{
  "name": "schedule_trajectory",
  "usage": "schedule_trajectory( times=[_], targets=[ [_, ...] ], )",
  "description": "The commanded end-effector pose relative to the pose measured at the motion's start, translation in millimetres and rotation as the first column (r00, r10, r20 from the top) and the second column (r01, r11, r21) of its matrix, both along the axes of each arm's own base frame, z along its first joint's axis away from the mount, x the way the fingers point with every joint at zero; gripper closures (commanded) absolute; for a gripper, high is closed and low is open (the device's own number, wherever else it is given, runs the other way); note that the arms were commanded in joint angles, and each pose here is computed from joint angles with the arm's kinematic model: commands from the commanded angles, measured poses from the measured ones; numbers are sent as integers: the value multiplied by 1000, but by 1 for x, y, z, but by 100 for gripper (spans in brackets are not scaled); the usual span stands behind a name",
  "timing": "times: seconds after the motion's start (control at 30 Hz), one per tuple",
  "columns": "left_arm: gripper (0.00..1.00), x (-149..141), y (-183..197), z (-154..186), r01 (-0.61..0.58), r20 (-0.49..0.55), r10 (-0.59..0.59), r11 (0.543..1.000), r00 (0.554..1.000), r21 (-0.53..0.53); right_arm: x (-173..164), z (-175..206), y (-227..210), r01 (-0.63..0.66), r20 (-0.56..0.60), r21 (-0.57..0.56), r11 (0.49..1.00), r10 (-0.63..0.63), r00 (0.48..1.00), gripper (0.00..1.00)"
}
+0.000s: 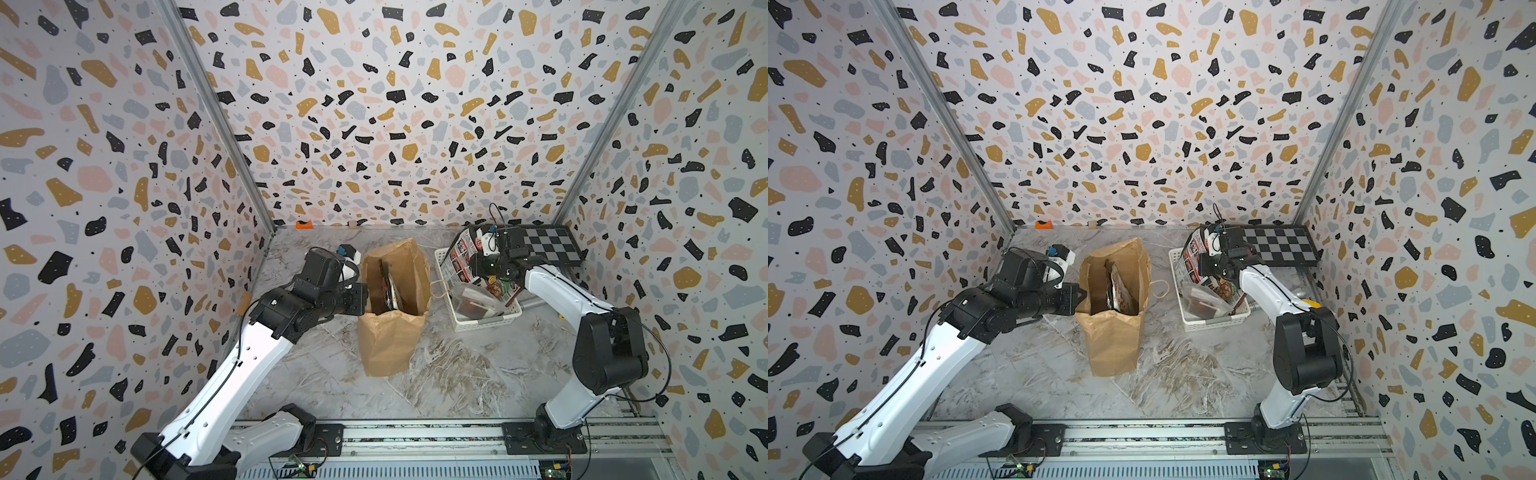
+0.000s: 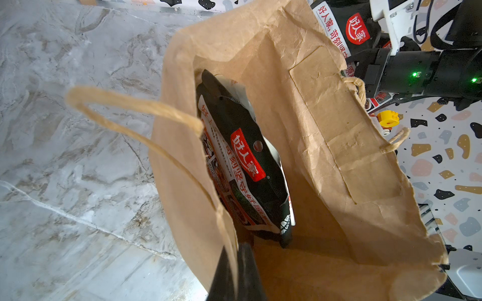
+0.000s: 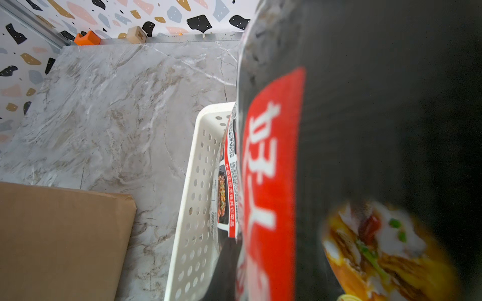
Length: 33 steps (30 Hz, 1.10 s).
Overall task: Place the condiment packets inside the bag
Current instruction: Pick up the condiment packet from the storage box, then place the condiment packet in the paper bag.
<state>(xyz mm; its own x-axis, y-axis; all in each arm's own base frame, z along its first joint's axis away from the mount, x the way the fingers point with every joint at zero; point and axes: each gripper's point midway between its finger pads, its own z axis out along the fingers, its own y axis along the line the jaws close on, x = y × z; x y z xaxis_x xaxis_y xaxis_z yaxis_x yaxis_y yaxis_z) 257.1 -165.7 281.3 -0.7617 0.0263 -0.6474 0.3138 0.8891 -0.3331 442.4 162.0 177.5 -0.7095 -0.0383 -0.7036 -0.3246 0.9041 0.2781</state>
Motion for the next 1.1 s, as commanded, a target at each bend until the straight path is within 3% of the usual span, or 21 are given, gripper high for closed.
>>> schedule_trajectory(
  times=[0.0, 0.13, 0.33, 0.47, 0.6, 0.8, 1.07],
  targets=[
    [100, 4, -2, -1, 8, 21, -8, 1000, 1000, 4, -5, 84, -2, -9, 215, 14, 1000, 5, 977, 100],
    [100, 4, -1, -1, 5, 20, -5, 1000, 1000, 4, -29, 150, 4, -55, 304, 67, 996, 32, 952, 100],
    [100, 4, 0, 1, -2, 29, 2, 1000, 1000, 2, -96, 241, 45, -253, 390, 119, 960, 190, 901, 100],
    [100, 4, 0, 5, -4, 42, 4, 1000, 999, -11, -138, 291, 74, -384, 451, 213, 899, 258, 854, 100],
    [100, 4, -1, 5, -3, 45, 4, 1000, 999, -16, -166, 328, 95, -483, 492, 353, 802, 280, 824, 100],
    [100, 3, -2, 5, 2, 44, -1, 1000, 999, -23, -186, 330, 131, -569, 482, 470, 674, 344, 806, 100],
    [100, 3, -4, 5, 8, 44, -7, 1000, 999, -27, -188, 294, 178, -616, 400, 497, 612, 468, 788, 100]
  ],
)
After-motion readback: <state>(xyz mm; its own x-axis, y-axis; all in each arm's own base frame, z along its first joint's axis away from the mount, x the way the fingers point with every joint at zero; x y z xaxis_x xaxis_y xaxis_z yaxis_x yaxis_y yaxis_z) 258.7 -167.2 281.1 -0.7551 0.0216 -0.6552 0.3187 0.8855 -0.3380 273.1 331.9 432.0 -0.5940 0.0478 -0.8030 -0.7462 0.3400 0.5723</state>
